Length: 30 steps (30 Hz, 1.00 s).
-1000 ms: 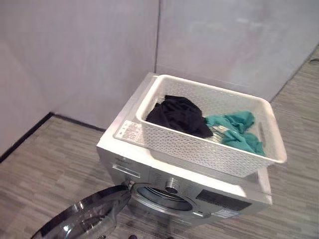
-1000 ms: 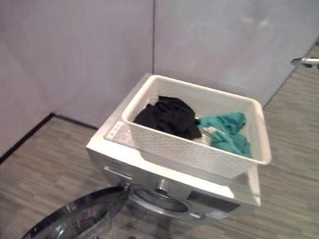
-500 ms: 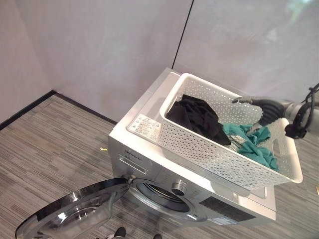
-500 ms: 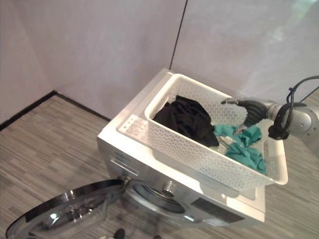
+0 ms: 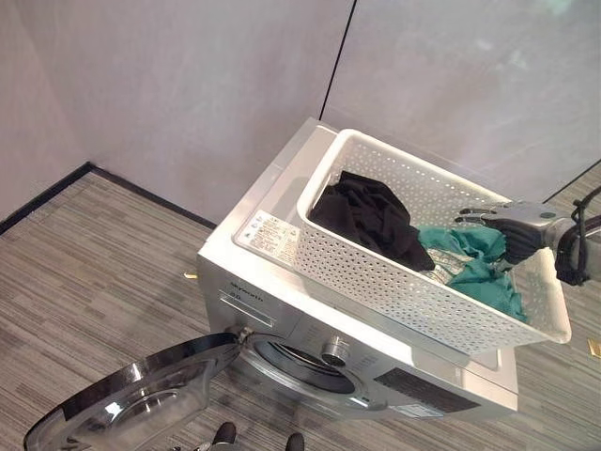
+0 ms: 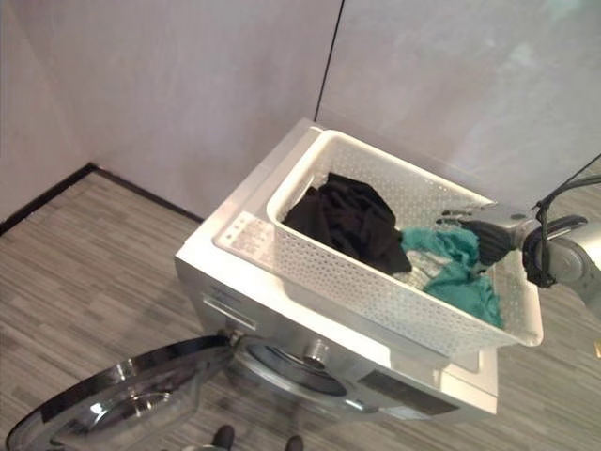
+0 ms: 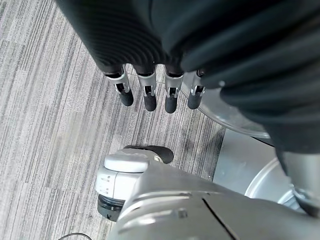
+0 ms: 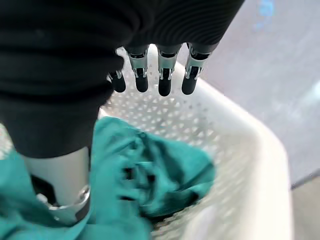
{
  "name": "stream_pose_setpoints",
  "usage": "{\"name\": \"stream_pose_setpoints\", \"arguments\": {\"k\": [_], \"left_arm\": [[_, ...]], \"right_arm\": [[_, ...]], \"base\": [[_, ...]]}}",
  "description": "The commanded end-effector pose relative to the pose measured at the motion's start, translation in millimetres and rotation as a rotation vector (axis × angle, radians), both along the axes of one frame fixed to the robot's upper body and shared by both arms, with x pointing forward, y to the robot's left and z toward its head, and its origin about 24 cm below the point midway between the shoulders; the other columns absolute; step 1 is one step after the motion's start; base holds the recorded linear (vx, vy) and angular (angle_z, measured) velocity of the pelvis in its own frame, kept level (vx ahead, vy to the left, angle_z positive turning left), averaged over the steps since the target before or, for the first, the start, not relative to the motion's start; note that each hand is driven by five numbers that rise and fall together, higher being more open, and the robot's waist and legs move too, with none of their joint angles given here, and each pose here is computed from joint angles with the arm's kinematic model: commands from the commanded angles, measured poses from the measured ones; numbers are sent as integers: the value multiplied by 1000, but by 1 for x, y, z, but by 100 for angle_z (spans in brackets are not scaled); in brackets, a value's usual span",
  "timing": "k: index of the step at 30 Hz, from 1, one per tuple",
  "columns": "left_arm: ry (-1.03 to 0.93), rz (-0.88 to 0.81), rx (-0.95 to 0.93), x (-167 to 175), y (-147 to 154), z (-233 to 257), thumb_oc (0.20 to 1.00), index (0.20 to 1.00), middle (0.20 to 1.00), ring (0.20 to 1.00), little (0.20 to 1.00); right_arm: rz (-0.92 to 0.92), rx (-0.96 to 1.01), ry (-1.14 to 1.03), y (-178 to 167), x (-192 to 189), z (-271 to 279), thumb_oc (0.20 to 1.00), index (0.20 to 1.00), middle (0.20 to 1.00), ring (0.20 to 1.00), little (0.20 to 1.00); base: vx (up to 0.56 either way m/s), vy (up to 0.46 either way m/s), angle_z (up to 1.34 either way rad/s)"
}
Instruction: Grab the laundry basket,head to the washer,open it,put in the laundry and shut it.
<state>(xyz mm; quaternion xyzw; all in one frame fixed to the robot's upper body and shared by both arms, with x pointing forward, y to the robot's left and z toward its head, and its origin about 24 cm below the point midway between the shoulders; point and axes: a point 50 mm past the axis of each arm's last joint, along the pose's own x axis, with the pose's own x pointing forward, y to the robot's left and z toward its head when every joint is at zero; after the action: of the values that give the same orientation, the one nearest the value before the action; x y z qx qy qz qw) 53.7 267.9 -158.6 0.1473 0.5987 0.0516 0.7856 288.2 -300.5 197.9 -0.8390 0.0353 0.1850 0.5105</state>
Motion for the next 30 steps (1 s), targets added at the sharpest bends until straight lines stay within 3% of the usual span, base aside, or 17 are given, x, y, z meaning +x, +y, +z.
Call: {"name": "stream_pose_setpoints", "arguments": {"k": [1,10,15,19,20,21,22,23,29,30], "left_arm": [[97,-36,52,-14,11,1,1000,1000,1000,1000,1000],[53,0,20,-5,2,-1,1000,1000,1000,1000,1000],[16,23,20,5,6,2,1000,1000,1000,1000,1000],[-2,40,42,11,11,4,1000,1000,1000,1000,1000],[-5,45,56,13,13,5,1000,1000,1000,1000,1000],[-6,47,64,14,14,5,1000,1000,1000,1000,1000],[-7,49,64,14,14,5,1000,1000,1000,1000,1000],[-1,55,75,14,14,5,1000,1000,1000,1000,1000],[18,38,76,9,12,4,1000,1000,1000,1000,1000],[16,21,67,10,9,3,1000,1000,1000,1000,1000]], "right_arm": [[90,-204,-135,6,11,13,1000,1000,1000,1000,1000],[140,134,96,49,16,-26,1000,1000,1000,1000,1000],[200,83,287,69,6,-46,1000,1000,1000,1000,1000],[229,21,277,78,12,-44,1000,1000,1000,1000,1000],[248,2,233,84,18,-37,922,922,922,922,922],[252,6,209,87,21,-34,746,746,746,746,746],[253,6,208,88,21,-34,429,429,429,429,429],[242,8,139,88,29,-25,200,200,200,200,200],[150,81,7,68,41,-7,200,200,200,200,200],[60,131,-37,49,47,-6,200,200,200,200,200]], "base": [[-13,9,-17],[-21,5,-7],[-5,-1,-2],[-3,2,-1],[-11,6,-8],[-6,5,-16],[11,9,-18],[12,13,-16],[13,-3,-1],[60,-31,0]]}}
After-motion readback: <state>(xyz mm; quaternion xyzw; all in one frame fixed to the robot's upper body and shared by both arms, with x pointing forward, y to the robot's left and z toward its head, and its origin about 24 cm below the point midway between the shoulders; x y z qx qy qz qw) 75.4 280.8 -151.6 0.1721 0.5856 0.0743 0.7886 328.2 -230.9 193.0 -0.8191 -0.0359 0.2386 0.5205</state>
